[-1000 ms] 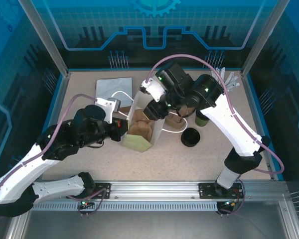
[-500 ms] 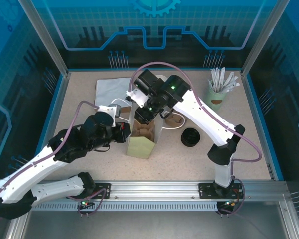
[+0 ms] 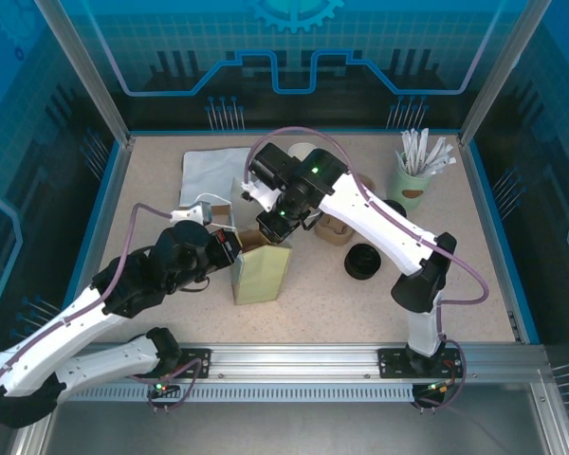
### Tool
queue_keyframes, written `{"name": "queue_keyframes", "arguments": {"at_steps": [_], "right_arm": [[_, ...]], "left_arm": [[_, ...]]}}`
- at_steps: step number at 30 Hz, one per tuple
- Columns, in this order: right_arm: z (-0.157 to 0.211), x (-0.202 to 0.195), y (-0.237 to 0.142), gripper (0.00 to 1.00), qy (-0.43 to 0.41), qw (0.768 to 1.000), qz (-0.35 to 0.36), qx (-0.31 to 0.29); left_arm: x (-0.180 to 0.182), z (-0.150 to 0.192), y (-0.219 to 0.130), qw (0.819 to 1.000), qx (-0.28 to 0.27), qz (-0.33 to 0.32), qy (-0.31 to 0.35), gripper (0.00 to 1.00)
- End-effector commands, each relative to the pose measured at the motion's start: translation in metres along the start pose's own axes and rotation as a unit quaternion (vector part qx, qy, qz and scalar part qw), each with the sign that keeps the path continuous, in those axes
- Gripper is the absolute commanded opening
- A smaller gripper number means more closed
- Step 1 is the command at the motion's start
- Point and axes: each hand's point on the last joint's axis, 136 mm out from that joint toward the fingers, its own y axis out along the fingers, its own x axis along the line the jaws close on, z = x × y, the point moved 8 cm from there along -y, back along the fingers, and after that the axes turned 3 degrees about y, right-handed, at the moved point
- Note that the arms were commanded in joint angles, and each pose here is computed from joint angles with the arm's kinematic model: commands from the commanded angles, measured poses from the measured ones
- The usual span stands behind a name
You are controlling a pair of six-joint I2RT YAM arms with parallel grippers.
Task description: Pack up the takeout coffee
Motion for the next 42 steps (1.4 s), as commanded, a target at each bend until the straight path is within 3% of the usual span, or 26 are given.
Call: {"name": "queue_keyframes", "arguments": {"at_steps": [1, 9, 23, 37, 42], "right_arm": [[0.000, 0.002, 0.018, 0.11, 0.017, 0.999, 0.008, 0.027], [-0.009, 0.002, 0.042, 0.11, 0.044, 0.998, 0.011, 0.038], [-0.025, 0.002, 0.083, 0.10, 0.062, 0.997, 0.022, 0.045], [-0.045, 0.021, 0.044, 0.12, 0.066, 0.997, -0.048, -0.004], [-0.047, 0.018, 0.053, 0.12, 0.073, 0.997, -0.037, 0.001]], "left_arm": [[-0.005, -0.005, 0.000, 0.999, -0.019, 0.020, -0.026, 0.00], [-0.002, -0.004, 0.001, 0.999, -0.020, 0.015, -0.031, 0.00], [0.028, 0.008, 0.007, 0.997, -0.019, -0.069, -0.031, 0.00], [0.022, 0.010, 0.007, 0.999, 0.002, -0.042, -0.001, 0.00], [0.019, 0.010, 0.008, 0.999, 0.003, -0.032, 0.003, 0.00]]}}
